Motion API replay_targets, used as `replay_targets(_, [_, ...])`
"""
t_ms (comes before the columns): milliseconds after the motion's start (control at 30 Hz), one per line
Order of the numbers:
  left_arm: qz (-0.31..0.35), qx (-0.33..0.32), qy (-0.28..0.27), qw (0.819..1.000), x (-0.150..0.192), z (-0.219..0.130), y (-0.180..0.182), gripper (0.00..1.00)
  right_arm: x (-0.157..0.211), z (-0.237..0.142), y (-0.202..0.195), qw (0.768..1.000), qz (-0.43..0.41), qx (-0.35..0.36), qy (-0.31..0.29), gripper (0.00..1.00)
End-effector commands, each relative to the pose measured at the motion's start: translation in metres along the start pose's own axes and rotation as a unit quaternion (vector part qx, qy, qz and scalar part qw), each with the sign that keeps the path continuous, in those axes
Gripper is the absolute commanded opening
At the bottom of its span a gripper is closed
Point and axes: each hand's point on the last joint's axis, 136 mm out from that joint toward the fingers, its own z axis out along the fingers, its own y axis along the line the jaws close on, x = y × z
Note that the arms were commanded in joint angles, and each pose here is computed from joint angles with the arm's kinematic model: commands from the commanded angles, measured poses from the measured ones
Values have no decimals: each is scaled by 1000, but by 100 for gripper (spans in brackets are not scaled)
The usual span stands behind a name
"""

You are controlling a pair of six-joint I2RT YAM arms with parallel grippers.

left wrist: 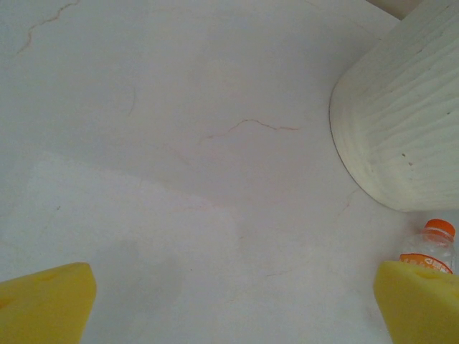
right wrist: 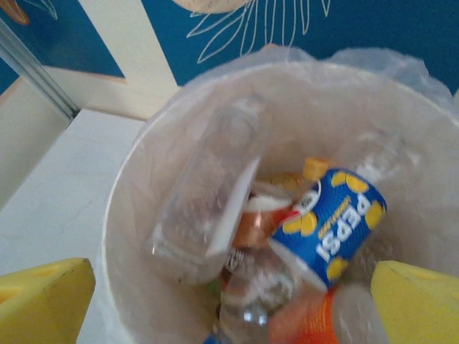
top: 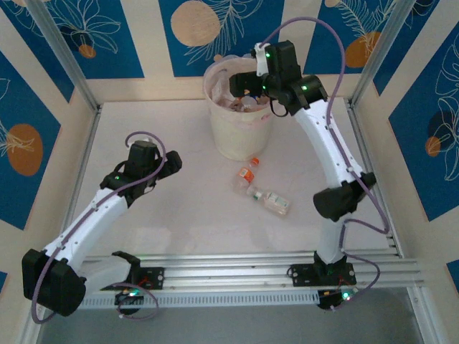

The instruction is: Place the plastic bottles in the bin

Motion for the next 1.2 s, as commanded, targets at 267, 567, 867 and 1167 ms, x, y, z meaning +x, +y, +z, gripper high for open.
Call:
replay_targets(267, [10,23,-22,999,-15,-7,-10,100,125,-42,-18,989,-20,67,128,99])
replay_targets(567, [16,31,-11,999,-8,-2,-11,100,234,-58,-32,961,-4,94,261,99])
replay_targets(867, [17,31,-4,999,-6,4,-12,100,316,-68,-38,916,17,94,389,99])
replay_targets(1167, [15,31,-2,999,-6,5,-13,99,363,-63,-54,875,14,129,467,99])
